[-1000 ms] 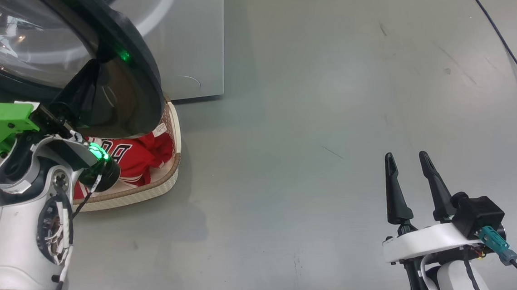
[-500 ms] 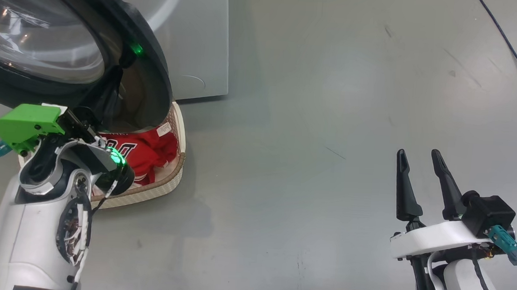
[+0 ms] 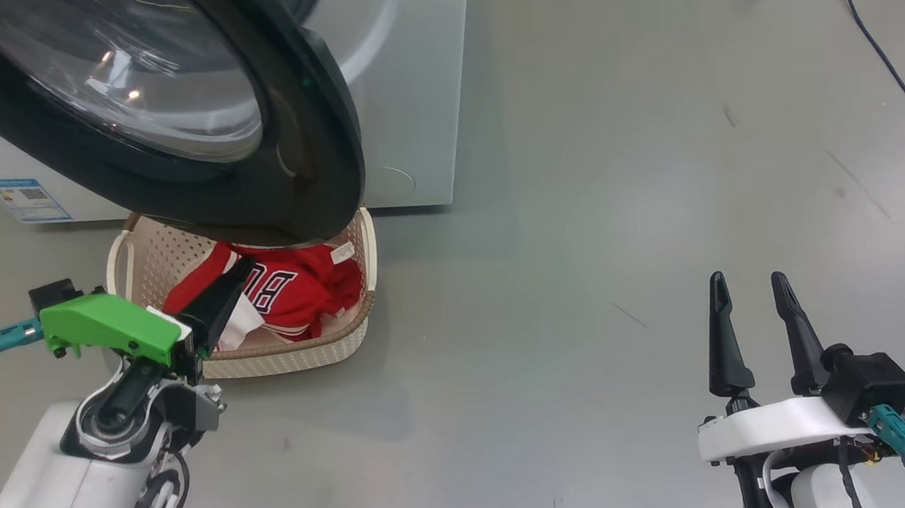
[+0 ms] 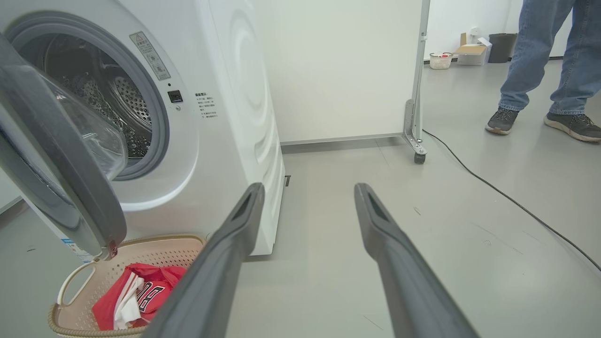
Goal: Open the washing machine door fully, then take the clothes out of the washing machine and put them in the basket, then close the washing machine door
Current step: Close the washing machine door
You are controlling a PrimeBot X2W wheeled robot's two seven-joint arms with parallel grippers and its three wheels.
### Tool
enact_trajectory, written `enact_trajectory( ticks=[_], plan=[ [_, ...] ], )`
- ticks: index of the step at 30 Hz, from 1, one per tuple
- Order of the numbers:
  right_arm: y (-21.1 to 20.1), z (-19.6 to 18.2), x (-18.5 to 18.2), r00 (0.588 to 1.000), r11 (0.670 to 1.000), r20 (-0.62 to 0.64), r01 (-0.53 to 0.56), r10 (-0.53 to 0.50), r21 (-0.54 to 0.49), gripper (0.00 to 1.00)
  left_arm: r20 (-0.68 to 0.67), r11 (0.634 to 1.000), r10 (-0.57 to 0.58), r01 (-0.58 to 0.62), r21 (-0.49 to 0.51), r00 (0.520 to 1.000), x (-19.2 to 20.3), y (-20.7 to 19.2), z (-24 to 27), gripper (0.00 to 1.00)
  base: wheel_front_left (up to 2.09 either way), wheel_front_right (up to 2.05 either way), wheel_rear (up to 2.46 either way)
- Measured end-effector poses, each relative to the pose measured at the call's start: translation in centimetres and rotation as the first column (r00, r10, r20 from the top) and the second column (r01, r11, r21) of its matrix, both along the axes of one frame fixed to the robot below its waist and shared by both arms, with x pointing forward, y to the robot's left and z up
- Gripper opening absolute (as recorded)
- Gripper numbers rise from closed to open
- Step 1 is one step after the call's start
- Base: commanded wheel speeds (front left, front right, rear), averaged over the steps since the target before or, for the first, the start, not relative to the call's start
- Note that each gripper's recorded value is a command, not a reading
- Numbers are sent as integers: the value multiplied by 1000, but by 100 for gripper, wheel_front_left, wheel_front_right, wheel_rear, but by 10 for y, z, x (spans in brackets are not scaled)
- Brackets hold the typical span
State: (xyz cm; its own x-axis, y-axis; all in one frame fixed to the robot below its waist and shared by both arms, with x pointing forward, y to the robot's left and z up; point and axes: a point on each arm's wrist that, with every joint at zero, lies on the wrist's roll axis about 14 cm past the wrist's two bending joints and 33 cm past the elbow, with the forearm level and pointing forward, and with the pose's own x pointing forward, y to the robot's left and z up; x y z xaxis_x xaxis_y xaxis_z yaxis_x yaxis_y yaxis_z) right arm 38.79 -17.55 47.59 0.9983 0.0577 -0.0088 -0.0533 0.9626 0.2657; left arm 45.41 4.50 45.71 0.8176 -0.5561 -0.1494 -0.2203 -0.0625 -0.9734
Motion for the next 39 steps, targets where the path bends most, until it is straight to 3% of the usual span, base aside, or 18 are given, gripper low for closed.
enact_trajectory(
  ticks=[5, 12, 18, 19, 26, 29, 34, 35, 36, 37, 39],
  plan=[
    [12, 9, 3, 999, 999, 30, -43, 43, -7, 100, 70, 977, -18, 3, 212, 997, -20, 23, -9, 0, 0, 0, 0],
    [35, 20, 5, 991, 994, 64, -113, 114, -9, 100, 173, 885, 57, -130, 446, 983, -34, 71, -11, 0, 0, 0, 0],
    [55, 26, 4, 981, 985, 84, -173, 173, -5, 100, 317, 744, 99, -282, 606, 943, -44, 109, 1, 0, 0, 0, 0],
    [60, 26, 3, 979, 982, 84, -189, 188, -3, 100, 367, 700, 112, -335, 630, 923, -49, 118, 7, 0, 0, 0, 0],
    [73, 32, 2, 969, 974, 102, -226, 226, -4, 100, 566, 537, 106, -526, 660, 818, -61, 143, 37, 0, 0, 0, 0],
    [77, 34, 2, 966, 971, 108, -238, 237, -4, 100, 568, 475, 33, -513, 715, 823, -70, 148, 32, 0, 0, 0, 0],
    [83, 33, -3, 962, 967, 103, -255, 254, -3, 100, 552, 402, -52, -489, 774, 832, -82, 149, 25, 0, 0, 0, 0],
    [84, 33, -3, 960, 966, 105, -259, 258, -3, 100, 552, 386, -59, -491, 781, 832, -84, 152, 24, 21, 0, 0, 0],
    [86, 34, -3, 959, 965, 106, -263, 262, -3, 100, 555, 368, -58, -499, 785, 830, -85, 156, 25, 66, 0, 0, 0],
    [88, 34, -4, 958, 963, 107, -269, 268, -3, 100, 565, 344, -49, -517, 784, 824, -85, 163, 30, 100, 0, 0, 0],
    [90, 35, -4, 955, 961, 109, -275, 274, -3, 100, 593, 304, -29, -558, 772, 805, -83, 174, 41, 100, 0, 0, 0]
  ],
)
